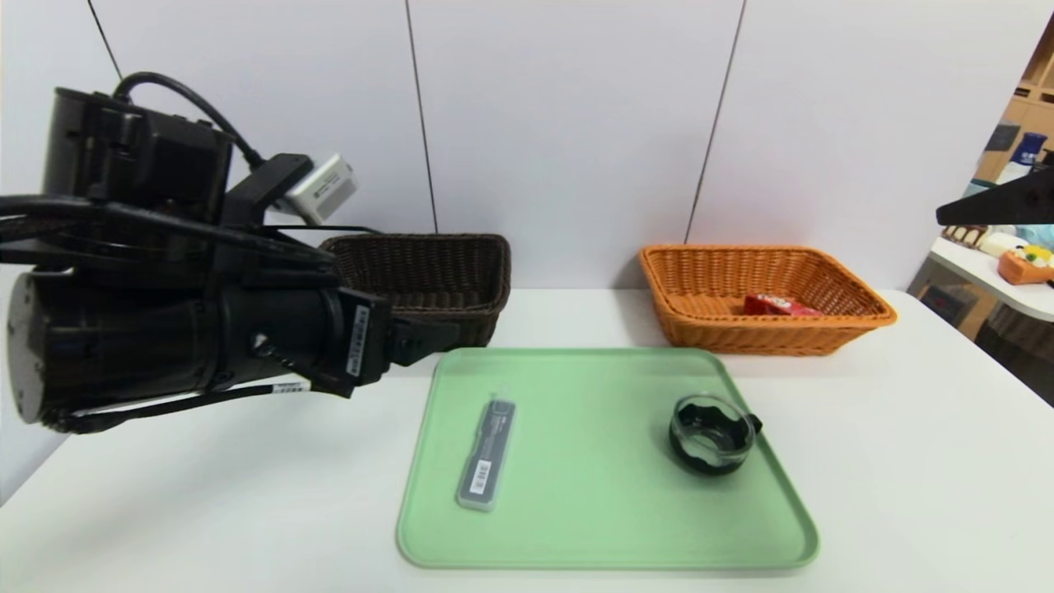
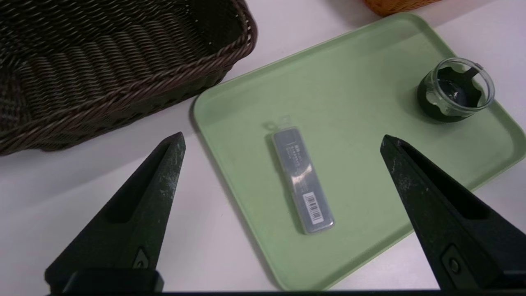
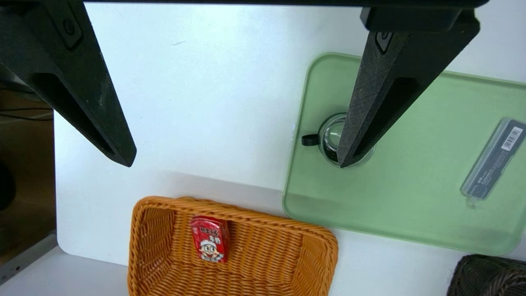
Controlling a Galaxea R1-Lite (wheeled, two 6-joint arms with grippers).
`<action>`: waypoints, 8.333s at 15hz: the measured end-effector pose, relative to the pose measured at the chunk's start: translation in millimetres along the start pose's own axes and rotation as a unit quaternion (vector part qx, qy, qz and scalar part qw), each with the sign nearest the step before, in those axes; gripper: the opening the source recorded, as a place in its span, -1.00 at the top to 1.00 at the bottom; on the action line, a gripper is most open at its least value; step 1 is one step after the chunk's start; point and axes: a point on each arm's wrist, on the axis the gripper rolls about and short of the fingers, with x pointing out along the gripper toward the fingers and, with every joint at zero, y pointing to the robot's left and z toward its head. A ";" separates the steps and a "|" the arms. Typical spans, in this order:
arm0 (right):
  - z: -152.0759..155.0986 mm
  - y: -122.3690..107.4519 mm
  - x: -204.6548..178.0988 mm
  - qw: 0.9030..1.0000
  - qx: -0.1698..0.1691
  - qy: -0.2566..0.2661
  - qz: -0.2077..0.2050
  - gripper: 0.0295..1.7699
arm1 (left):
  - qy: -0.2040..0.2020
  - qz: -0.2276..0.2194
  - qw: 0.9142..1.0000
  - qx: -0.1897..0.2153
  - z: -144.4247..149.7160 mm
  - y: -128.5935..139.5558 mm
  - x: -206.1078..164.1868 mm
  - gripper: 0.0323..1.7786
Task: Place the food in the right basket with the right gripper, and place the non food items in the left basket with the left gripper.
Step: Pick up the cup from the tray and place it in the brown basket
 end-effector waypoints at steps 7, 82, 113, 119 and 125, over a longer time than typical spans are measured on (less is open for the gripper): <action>-30.6 -0.5 -3.3 0.999 0.021 0.037 -0.003 -0.91 | 0.065 -0.069 0.996 -0.004 20.5 -72.5 68.4 -0.90; -98.5 2.3 -6.0 0.993 0.037 0.114 -0.015 -0.92 | 0.179 0.002 0.983 0.030 -44.2 -171.6 212.8 0.92; -104.8 4.0 -0.4 0.992 0.045 0.119 -0.013 -0.92 | 0.041 0.146 0.984 -0.093 89.0 112.9 106.2 0.92; -110.6 3.4 -3.0 0.991 0.047 0.121 -0.015 -0.92 | 0.079 0.172 0.977 -0.098 65.0 143.8 142.2 0.92; -112.3 3.5 -4.0 0.992 0.046 0.119 -0.015 -0.92 | 0.093 0.200 0.970 -0.103 41.3 167.0 178.5 0.92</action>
